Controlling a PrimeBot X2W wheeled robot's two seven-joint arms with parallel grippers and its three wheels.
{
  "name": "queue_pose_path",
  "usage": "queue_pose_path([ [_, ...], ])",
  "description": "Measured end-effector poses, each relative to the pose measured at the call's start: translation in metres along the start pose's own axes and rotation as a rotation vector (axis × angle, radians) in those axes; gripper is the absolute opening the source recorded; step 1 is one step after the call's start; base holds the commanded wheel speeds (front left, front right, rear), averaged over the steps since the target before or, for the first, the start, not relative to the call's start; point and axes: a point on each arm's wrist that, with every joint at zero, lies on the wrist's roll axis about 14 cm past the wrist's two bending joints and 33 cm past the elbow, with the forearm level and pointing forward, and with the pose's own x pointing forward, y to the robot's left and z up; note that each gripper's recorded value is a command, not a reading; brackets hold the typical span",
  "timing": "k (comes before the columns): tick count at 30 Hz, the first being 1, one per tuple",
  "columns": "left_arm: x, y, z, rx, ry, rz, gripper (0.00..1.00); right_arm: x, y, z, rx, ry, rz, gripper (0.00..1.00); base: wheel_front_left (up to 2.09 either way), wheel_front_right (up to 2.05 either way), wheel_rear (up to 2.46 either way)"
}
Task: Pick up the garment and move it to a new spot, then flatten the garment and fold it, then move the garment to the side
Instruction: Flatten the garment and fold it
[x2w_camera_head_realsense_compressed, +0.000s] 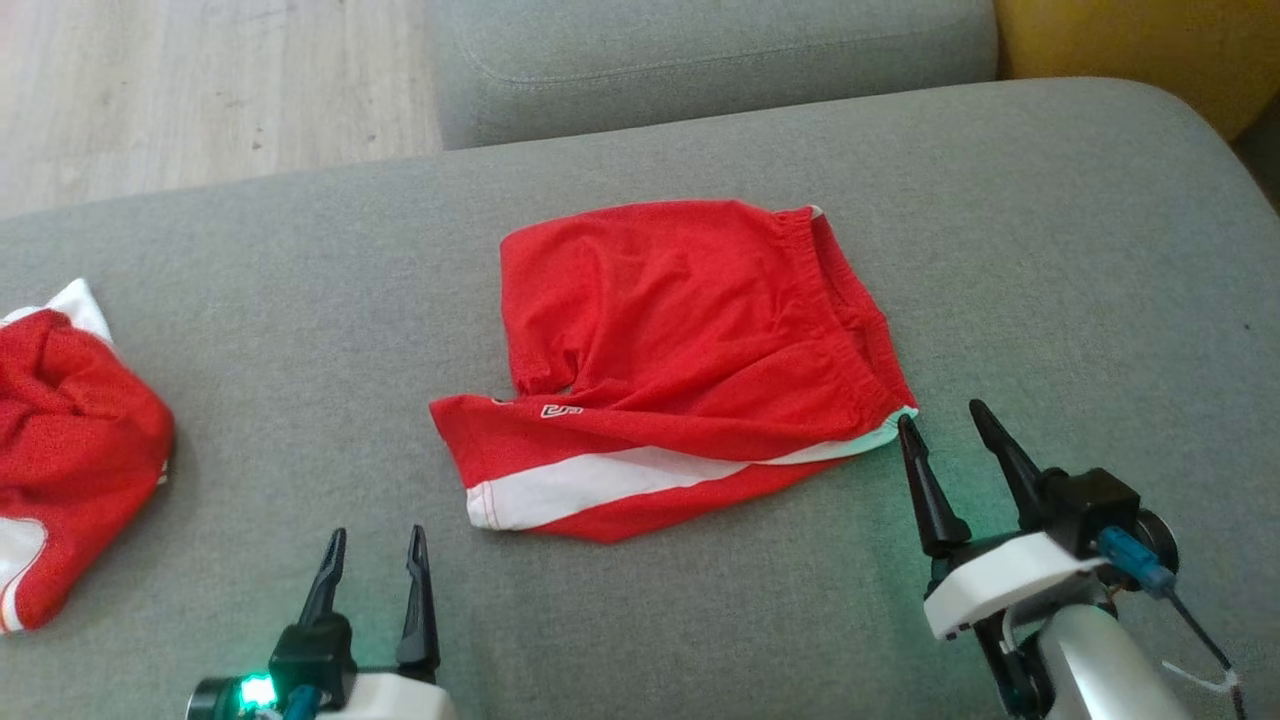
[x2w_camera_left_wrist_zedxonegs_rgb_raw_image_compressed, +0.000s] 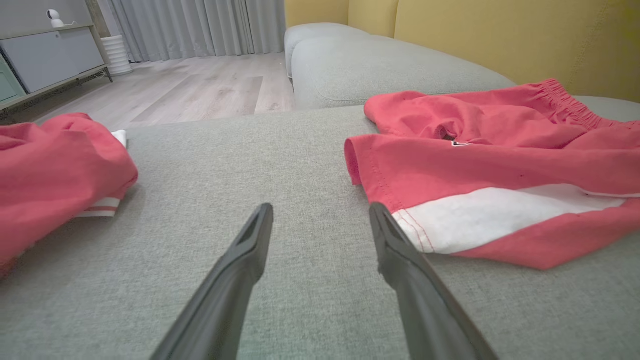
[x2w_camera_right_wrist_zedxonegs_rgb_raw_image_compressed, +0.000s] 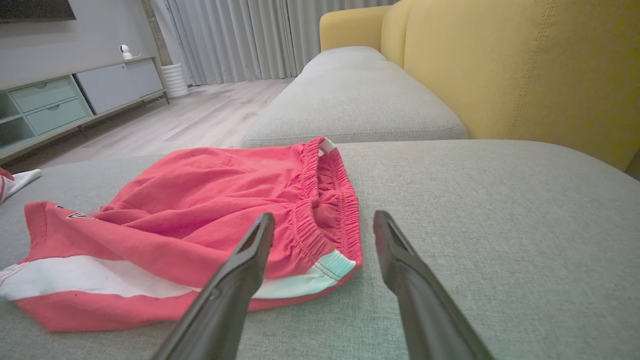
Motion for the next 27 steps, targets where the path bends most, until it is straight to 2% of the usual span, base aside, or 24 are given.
queue_pose_path([
  [4,-0.001,-0.001,0.001,-0.006,-0.002,-0.008,1.00,0.001,0.003,0.000,-0.002,0.000,0.013,1.00,0.00,0.00,0.00],
  [7,0.000,-0.010,-0.005,-0.022,0.018,-0.060,1.00,0.003,0.004,-0.004,0.000,0.013,0.017,1.00,0.00,0.00,0.00],
  [15,0.026,-0.062,-0.005,-0.163,0.051,-0.253,1.00,0.010,0.002,-0.021,0.000,0.069,0.028,1.00,0.00,0.00,0.00],
  [26,0.043,-0.065,-0.042,-0.187,0.185,-0.216,1.00,0.021,-0.015,-0.022,-0.014,0.079,0.002,1.00,0.00,0.00,0.00],
  [27,0.044,-0.067,-0.042,-0.192,0.186,-0.220,0.92,0.021,-0.015,-0.022,-0.014,0.079,0.001,1.00,0.00,0.00,0.00],
])
